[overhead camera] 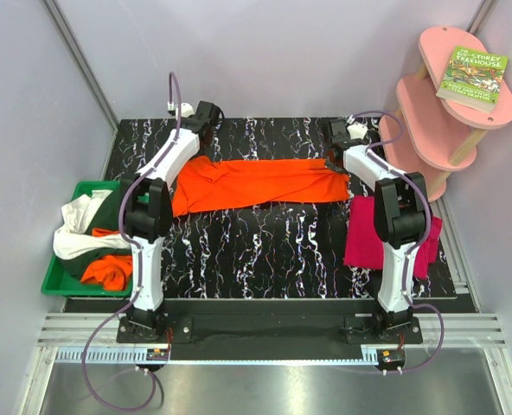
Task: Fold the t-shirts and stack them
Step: Fold the other side of the tshirt into a rectangle
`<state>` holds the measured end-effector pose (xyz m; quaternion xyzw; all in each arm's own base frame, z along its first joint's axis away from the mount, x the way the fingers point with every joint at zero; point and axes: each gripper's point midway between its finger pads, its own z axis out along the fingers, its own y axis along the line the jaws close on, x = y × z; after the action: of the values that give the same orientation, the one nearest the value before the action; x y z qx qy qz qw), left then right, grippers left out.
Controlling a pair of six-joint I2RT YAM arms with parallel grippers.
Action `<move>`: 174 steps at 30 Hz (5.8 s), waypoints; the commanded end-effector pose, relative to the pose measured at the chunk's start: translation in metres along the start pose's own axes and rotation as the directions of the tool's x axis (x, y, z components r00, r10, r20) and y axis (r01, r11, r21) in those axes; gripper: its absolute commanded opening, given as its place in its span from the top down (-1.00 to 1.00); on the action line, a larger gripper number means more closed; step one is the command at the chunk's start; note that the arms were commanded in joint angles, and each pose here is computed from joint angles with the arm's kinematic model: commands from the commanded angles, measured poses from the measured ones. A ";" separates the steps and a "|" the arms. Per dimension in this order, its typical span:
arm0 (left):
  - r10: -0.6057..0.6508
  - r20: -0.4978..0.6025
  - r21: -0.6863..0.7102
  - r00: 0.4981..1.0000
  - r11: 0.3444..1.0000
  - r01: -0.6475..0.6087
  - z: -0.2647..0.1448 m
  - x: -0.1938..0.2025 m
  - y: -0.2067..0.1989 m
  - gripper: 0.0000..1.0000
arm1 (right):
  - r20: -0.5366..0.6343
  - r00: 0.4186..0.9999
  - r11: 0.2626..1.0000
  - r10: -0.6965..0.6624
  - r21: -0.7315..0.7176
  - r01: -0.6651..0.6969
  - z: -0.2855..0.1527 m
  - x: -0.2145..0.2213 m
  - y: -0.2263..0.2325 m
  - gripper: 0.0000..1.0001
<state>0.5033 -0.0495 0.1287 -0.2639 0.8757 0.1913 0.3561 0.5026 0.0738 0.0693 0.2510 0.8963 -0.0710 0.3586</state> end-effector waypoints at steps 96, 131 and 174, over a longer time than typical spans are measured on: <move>0.021 -0.092 0.254 0.996 0.967 0.003 -0.136 0.133 0.076 -0.79 | -0.046 0.999 0.922 -0.005 -0.387 -0.013 -0.162 0.019 0.012 0.07; -0.172 -0.146 0.319 0.974 0.924 0.211 -0.071 0.178 0.050 -0.37 | -0.047 0.993 0.890 -0.111 -0.448 0.078 -0.180 0.072 -0.014 0.21; -0.074 -0.061 0.366 0.995 0.926 0.091 -0.059 0.117 -0.009 1.00 | -0.028 0.994 0.895 -0.108 -0.437 0.085 -0.176 0.084 -0.024 0.20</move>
<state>0.3920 -0.1273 0.0913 -0.2413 0.8862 -0.0170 0.3952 0.3300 0.1398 0.1230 0.1269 0.9221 0.1108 0.3484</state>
